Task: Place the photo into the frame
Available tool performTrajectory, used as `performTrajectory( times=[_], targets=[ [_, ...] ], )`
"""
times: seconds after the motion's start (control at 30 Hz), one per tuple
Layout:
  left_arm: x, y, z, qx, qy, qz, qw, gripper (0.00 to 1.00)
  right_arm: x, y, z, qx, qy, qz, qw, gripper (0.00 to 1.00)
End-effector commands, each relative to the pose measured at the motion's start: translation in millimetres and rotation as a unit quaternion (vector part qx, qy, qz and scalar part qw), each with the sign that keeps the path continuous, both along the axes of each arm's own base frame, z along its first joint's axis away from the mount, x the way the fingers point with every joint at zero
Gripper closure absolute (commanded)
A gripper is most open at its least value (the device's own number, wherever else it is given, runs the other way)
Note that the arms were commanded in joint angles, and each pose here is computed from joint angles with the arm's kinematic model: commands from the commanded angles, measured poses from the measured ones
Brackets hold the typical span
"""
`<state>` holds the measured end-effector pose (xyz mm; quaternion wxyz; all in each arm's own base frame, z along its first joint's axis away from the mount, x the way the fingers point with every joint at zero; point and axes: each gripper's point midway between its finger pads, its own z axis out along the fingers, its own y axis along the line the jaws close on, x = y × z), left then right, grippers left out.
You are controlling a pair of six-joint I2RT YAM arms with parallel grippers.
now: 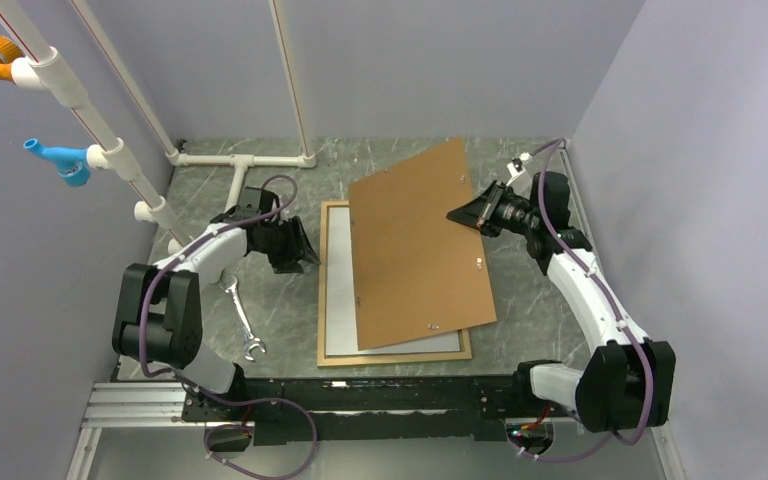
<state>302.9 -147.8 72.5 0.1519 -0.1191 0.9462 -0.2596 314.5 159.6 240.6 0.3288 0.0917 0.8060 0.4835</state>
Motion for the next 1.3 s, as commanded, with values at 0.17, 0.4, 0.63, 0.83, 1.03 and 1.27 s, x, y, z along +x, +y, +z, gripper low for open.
performTrajectory(
  times=[0.17, 0.4, 0.63, 0.83, 1.03, 1.27],
  targets=[
    [-18.1, 5.2, -13.2, -0.021, 0.000, -0.010, 1.000, 0.47, 21.4, 30.1, 8.2, 0.036, -0.040, 0.007, 0.999, 1.00],
    [-24.2, -1.4, -31.0, -0.043, 0.013, -0.009, 0.999, 0.52, 31.5, 32.7, -8.9, 0.043, -0.024, -0.011, 0.999, 1.00],
    [-23.4, -5.0, -33.9, -0.054, 0.010, -0.013, 0.998, 0.60, 35.0, 40.3, -28.7, 0.035, 0.004, -0.007, 0.999, 1.00],
    [-25.2, -4.3, -41.5, -0.050, 0.019, -0.015, 0.998, 0.68, 30.6, 49.2, -41.9, 0.035, 0.024, 0.005, 0.999, 1.00],
    [-26.0, -6.1, -45.2, -0.048, 0.024, -0.017, 0.998, 0.71, 24.7, 53.0, -52.1, 0.029, 0.038, 0.014, 0.999, 1.00],
    [-27.5, -7.8, -49.5, -0.040, 0.032, -0.021, 0.998, 0.72, 19.0, 53.0, -67.6, 0.027, 0.053, 0.009, 0.998, 1.00]
  ],
)
